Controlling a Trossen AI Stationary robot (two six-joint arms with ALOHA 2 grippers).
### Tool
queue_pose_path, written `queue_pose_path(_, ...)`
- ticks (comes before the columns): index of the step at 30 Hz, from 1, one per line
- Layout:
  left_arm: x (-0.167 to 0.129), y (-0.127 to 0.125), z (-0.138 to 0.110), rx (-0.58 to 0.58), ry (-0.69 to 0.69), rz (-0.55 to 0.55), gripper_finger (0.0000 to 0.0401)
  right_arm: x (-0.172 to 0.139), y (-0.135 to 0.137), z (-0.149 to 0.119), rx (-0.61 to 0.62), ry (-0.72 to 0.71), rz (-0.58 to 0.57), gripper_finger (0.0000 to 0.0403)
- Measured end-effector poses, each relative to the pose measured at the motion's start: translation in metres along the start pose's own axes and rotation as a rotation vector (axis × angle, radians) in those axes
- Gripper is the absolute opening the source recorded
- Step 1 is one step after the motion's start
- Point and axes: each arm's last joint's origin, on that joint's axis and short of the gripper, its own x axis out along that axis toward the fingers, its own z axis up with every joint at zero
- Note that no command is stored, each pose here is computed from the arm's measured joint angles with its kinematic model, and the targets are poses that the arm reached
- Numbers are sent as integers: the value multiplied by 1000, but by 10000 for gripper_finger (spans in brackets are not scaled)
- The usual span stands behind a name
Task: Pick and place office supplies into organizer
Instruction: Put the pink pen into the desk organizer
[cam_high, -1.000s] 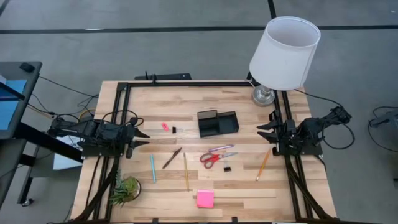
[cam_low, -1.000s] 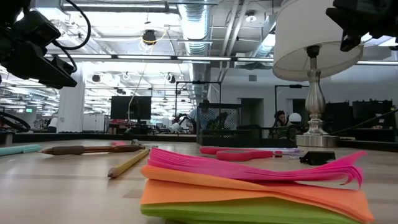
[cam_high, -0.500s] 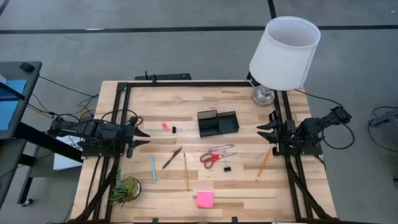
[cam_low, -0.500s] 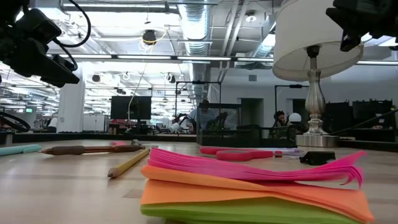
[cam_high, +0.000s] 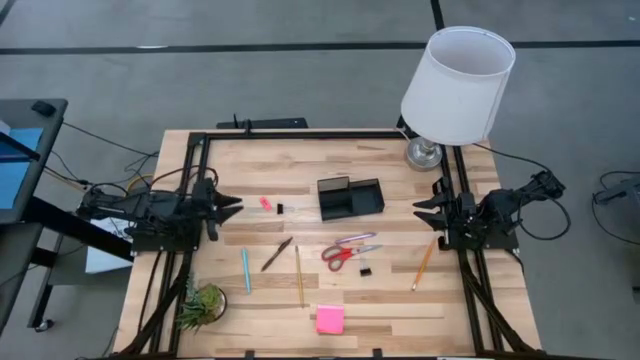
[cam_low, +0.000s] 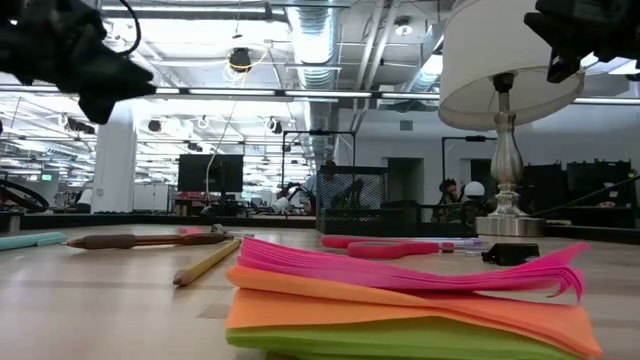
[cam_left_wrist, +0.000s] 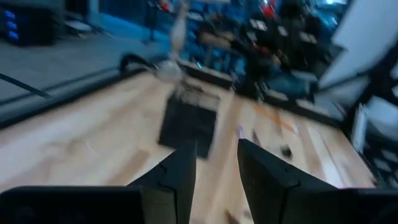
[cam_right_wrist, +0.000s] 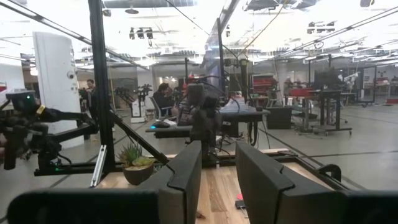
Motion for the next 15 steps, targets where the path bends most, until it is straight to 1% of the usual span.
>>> queue_pose_path(3, 0, 0, 3, -13, -35, 32, 110, 0, 0, 0, 0, 0, 0, 93)
queue_pose_path(8, 0, 0, 5, -28, -55, 37, 110, 0, 0, 0, 0, 0, 0, 93)
queue_pose_path(15, 0, 0, 0, -14, -2, 6, 110, 0, 0, 0, 0, 0, 0, 93)
